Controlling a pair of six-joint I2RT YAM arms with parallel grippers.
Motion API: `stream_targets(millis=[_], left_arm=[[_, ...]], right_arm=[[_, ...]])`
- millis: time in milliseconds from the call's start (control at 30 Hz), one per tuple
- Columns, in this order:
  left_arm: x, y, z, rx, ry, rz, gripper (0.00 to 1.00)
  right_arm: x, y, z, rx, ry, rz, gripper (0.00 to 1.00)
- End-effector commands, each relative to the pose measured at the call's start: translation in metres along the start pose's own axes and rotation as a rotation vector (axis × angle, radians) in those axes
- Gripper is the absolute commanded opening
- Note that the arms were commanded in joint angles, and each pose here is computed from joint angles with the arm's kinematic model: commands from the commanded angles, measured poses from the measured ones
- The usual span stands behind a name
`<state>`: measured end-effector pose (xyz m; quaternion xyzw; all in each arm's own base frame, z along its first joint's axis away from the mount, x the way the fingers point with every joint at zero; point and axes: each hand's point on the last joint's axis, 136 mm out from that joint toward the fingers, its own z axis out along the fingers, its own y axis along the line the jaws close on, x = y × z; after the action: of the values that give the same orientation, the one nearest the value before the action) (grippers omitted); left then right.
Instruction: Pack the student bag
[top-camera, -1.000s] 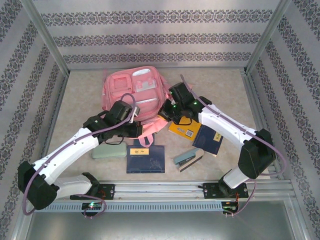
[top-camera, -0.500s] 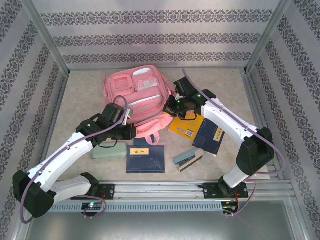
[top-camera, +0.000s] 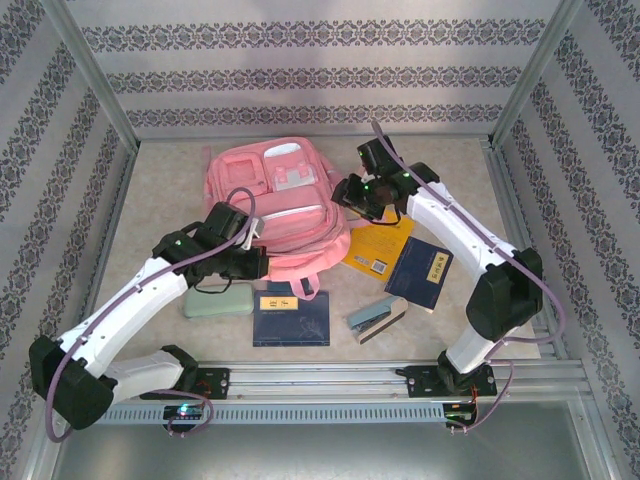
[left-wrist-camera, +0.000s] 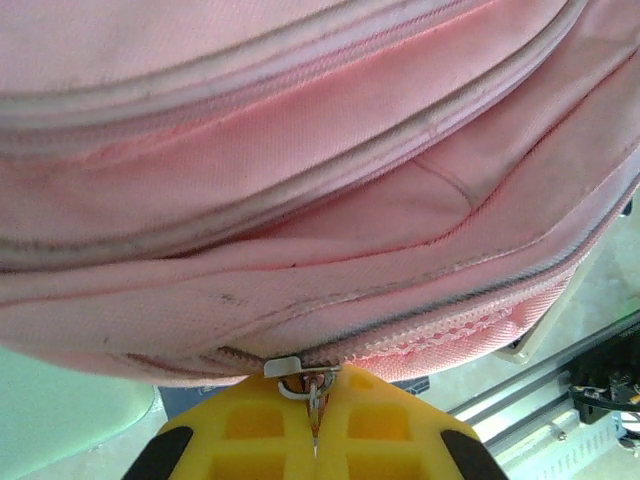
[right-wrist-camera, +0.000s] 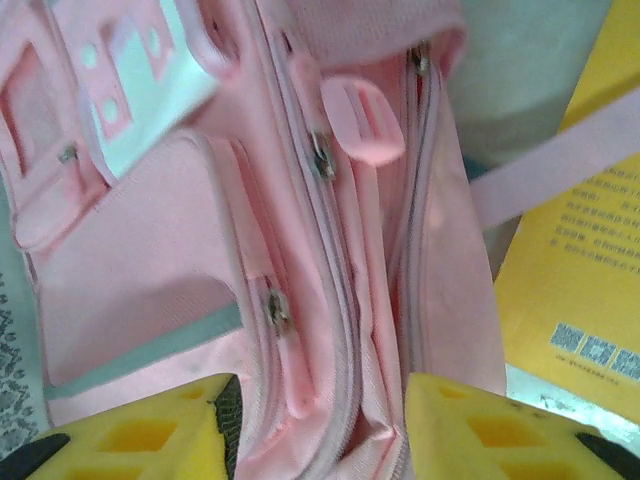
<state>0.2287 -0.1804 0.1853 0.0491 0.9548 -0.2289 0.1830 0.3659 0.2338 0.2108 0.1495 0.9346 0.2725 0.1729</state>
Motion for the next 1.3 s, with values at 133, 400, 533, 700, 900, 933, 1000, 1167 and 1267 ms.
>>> stream_targets(millis=[133,400,533,700,900,933,1000,1167,1267], left_arm=[[-0.036,-0.041,-0.013,0.100,-0.057,0.048,0.00],[-0.048,-0.064,-0.003,0.119,-0.059,0.082,0.00],[-0.050,-0.074,0.002,0.127,-0.061,0.094,0.00],[-0.052,-0.084,0.006,0.143,-0.067,0.103,0.00],[-0.052,-0.095,0.009,0.154,-0.065,0.120,0.00],[-0.053,-0.095,0.009,0.151,-0.067,0.120,0.00],[-0.052,-0.094,0.010,0.147,-0.062,0.121,0.00],[-0.051,-0.090,0.010,0.128,-0.066,0.125,0.00],[-0.053,-0.091,0.012,0.129,-0.070,0.126,0.00]], right_arm=[[0.026,0.021,-0.037,-0.036,-0.004,0.063,0.48],[0.069,0.048,-0.041,-0.138,0.094,0.132,0.46],[0.085,0.050,-0.033,-0.181,0.140,0.228,0.46],[0.100,0.054,-0.023,-0.219,0.171,0.315,0.46],[0.108,0.052,-0.011,-0.185,0.175,0.339,0.46],[0.109,0.051,-0.009,-0.184,0.178,0.348,0.46],[0.109,0.048,-0.009,-0.176,0.177,0.348,0.46],[0.102,0.047,-0.026,-0.195,0.137,0.354,0.47],[0.103,0.049,-0.033,-0.210,0.135,0.368,0.46]])
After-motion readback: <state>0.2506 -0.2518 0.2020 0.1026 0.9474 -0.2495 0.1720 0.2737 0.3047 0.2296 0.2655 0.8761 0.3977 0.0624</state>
